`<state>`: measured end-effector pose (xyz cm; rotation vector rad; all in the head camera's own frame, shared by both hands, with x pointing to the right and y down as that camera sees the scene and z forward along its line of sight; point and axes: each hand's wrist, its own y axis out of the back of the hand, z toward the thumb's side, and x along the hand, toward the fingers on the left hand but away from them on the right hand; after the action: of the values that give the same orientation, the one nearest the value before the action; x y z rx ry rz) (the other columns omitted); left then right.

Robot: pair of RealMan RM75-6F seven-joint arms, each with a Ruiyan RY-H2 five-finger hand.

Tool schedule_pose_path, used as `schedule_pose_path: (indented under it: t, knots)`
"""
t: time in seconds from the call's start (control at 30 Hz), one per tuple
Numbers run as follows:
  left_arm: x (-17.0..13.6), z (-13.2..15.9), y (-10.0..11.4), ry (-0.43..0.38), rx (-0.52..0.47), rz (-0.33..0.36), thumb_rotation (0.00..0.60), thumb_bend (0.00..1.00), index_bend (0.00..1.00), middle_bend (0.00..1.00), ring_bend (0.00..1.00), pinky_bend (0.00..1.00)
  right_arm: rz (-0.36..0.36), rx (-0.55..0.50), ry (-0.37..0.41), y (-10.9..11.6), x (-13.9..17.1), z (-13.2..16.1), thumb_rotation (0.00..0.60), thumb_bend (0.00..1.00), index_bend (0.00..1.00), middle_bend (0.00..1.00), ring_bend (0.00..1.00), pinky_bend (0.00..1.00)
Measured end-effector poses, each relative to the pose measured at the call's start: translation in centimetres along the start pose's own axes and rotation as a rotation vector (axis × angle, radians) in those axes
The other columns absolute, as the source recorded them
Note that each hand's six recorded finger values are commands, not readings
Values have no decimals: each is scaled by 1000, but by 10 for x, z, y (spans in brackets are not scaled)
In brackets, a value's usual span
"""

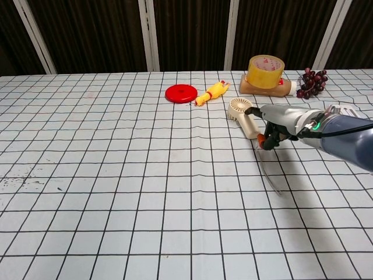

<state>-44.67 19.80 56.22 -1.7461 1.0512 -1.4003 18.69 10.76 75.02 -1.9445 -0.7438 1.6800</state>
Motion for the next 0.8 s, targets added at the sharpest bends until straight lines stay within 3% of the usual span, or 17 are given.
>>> schedule_pose_path:
  t: [0.5,0.8]
  knots:
    - [0,0,0,1,-4,-1,600,35,0,0,0,0,33,0,-26,-12,-1,-6,600,703,0,849,955,871]
    - [0,0,0,1,-6,0,600,35,0,0,0,0,-28,-19,4,8,4,3,600,703,0,849,955,871]
